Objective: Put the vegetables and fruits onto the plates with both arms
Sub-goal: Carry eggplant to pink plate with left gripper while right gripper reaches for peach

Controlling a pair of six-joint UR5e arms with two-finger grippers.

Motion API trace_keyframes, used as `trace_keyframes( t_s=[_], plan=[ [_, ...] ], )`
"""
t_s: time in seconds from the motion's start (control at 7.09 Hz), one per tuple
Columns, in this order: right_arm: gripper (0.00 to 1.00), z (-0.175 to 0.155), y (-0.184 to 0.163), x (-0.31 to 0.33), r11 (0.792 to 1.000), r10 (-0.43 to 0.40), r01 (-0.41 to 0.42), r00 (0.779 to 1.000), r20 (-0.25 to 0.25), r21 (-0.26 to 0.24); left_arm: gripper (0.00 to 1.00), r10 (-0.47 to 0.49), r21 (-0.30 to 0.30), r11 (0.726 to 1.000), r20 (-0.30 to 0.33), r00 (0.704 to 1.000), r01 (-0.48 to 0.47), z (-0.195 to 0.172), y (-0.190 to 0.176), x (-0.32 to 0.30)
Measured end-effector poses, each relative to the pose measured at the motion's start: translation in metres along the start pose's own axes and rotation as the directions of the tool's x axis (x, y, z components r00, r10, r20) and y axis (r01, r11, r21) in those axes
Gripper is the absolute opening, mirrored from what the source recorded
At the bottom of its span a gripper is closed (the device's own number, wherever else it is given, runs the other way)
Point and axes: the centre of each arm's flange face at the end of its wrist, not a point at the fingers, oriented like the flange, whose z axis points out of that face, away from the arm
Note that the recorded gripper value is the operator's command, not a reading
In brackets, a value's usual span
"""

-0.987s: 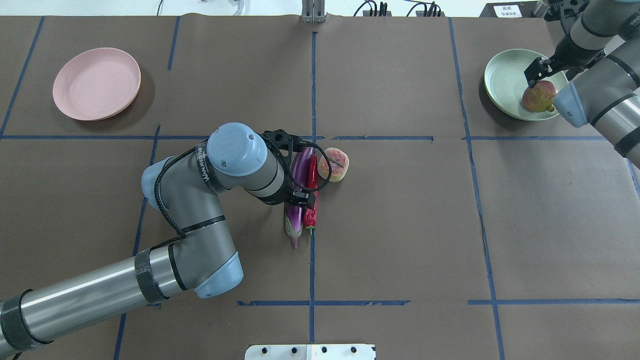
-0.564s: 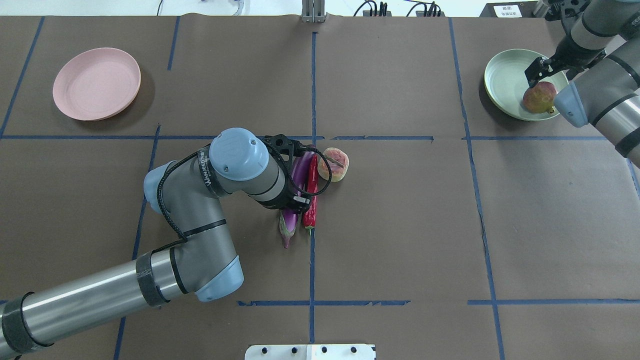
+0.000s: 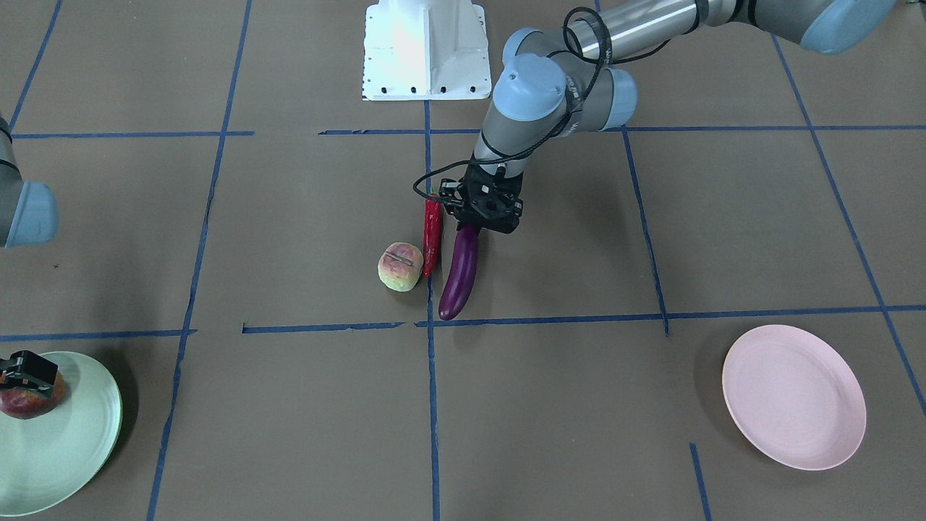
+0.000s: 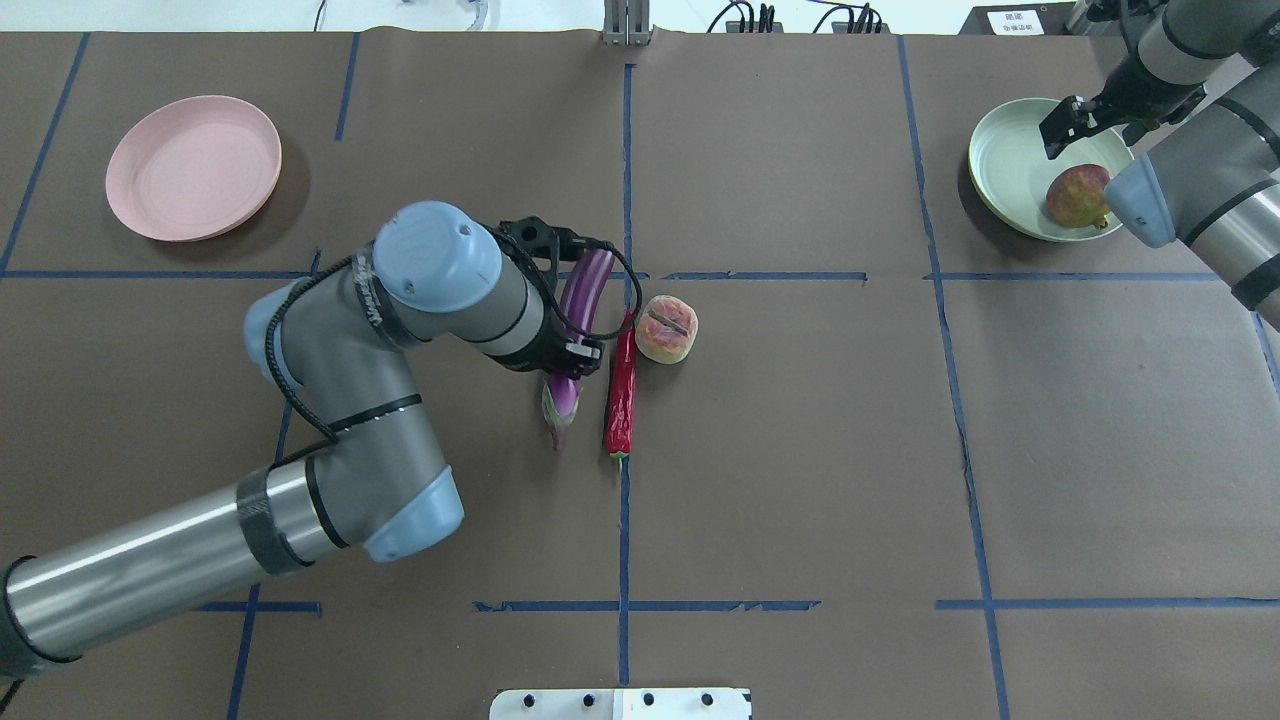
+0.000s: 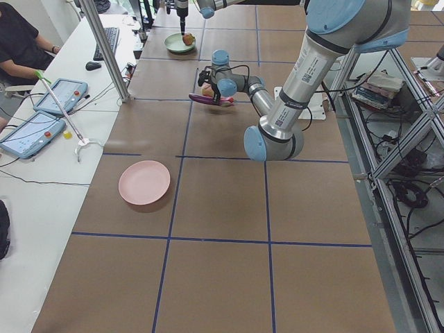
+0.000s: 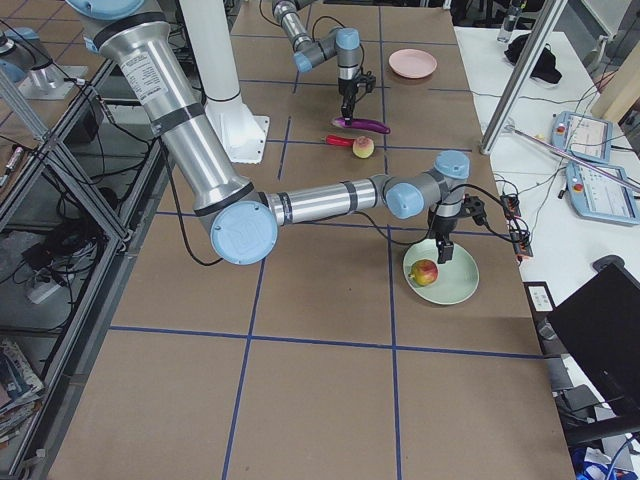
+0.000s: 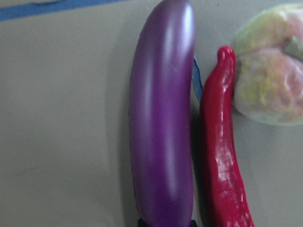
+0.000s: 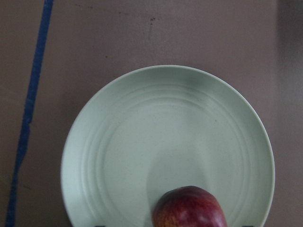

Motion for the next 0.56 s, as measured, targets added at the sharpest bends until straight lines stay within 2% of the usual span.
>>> trace_keyframes(
  t_s=[0.14, 0.28, 0.42, 0.56],
  plan=[
    [1.0, -0.024, 0.005, -0.034, 0.997, 0.076, -0.078, 0.995, 0.067, 0.019, 0.06, -0.052, 0.051, 0.997, 0.021, 0.998, 0.051, -0.033, -0.014, -0.054],
    [1.0, -0.047, 0.021, -0.088, 0.986, 0.163, -0.168, 0.975, 0.148, 0.018, 0.06, -0.132, 0.093, 0.988, 0.056, 0.99, 0.126, -0.068, -0.041, -0.125],
    [1.0, -0.068, 0.045, -0.147, 0.97, 0.233, -0.241, 0.949, 0.211, 0.013, 0.07, -0.198, 0.112, 0.976, 0.1, 0.975, 0.187, -0.091, -0.068, -0.196],
    [1.0, -0.081, 0.075, -0.204, 0.955, 0.282, -0.295, 0.926, 0.25, 0.017, 0.09, -0.228, 0.122, 0.97, 0.166, 0.96, 0.209, -0.102, -0.096, -0.271]
  ],
)
